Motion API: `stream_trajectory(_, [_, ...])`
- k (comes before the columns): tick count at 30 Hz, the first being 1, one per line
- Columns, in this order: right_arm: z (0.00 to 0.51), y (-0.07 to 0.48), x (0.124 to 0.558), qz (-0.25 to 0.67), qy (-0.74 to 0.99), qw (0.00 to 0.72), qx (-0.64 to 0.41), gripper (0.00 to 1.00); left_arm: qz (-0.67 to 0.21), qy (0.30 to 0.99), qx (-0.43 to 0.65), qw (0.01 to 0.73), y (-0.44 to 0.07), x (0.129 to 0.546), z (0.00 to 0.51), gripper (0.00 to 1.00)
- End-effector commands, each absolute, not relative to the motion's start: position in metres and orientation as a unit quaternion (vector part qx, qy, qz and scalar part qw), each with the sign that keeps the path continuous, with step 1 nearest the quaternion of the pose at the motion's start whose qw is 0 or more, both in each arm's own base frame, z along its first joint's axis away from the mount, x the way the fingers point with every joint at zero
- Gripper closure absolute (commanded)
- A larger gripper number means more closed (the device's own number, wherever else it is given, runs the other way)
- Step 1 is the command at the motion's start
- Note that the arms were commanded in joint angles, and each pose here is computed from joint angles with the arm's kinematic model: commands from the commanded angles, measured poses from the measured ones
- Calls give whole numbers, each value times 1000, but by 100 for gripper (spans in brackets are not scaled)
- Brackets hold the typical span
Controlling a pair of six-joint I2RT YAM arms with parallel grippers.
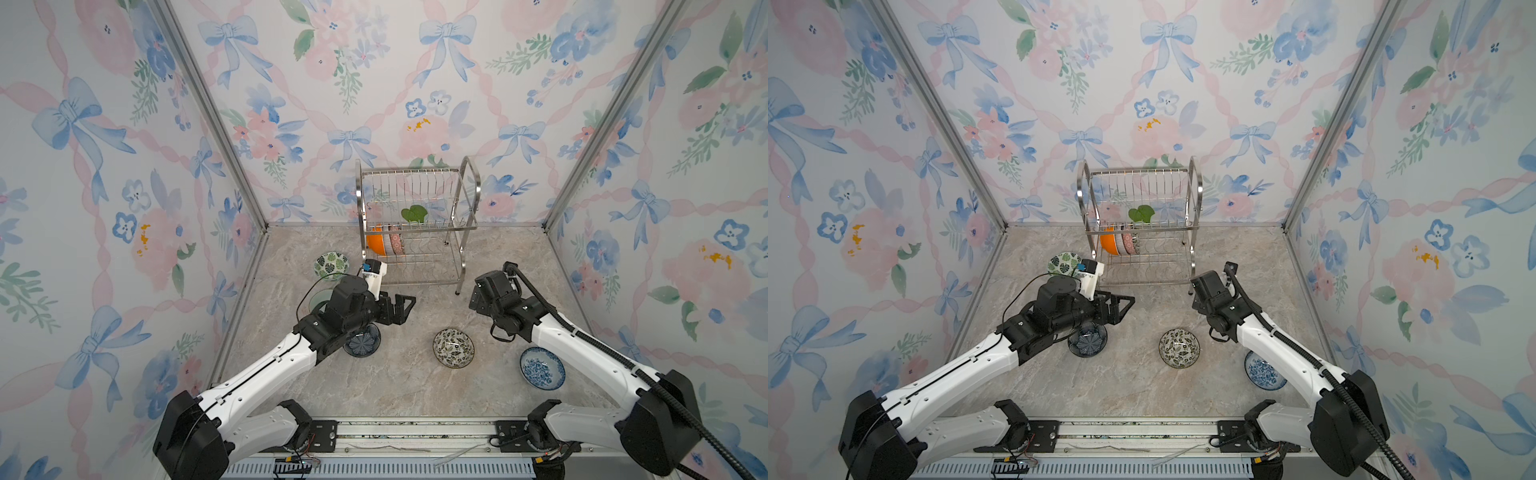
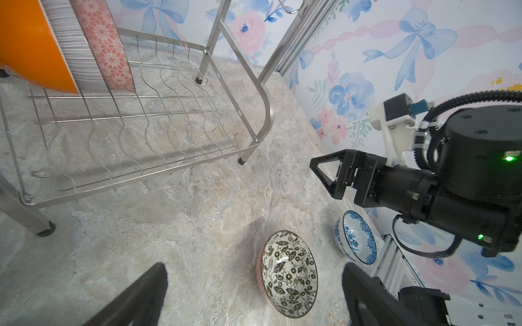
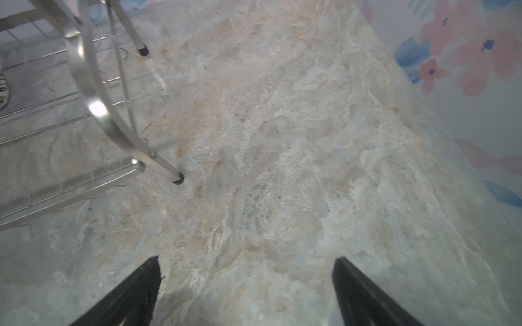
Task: Load the bowls into the dish rack
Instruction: 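Move right gripper down over the blue-and-white rose bowl rim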
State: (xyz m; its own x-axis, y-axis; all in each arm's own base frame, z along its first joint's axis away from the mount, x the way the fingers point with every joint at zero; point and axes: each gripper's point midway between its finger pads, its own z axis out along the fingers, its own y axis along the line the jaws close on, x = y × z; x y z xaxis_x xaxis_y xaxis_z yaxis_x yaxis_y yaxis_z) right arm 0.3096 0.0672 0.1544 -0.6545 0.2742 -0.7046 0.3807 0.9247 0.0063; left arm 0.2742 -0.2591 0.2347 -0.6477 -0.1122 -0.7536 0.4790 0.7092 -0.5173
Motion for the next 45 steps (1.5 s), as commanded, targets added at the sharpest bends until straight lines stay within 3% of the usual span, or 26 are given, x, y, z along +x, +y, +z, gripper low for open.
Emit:
stream_trajectory(1, [148, 23, 278, -138, 890, 340, 271, 4, -372, 829, 127, 399, -266, 272, 229, 2])
stream_trajectory(7, [145, 0, 256, -152, 878, 316, 325, 3, -375, 826, 132, 398, -270, 274, 231, 2])
stream_trajectory(17, [114, -22, 223, -99, 853, 286, 425, 3, -374, 828, 138, 394, -274, 276, 226, 2])
stream_trajectory(35, [64, -7, 224, -31, 846, 238, 477, 1, -367, 830, 134, 397, -269, 275, 223, 2])
stream_trajectory(40, [57, -10, 223, -26, 838, 245, 487, 13, -362, 831, 130, 402, -267, 277, 223, 2])
stream_trajectory(45, [47, -12, 222, -22, 832, 240, 500, 40, -360, 832, 131, 401, -268, 278, 221, 2])
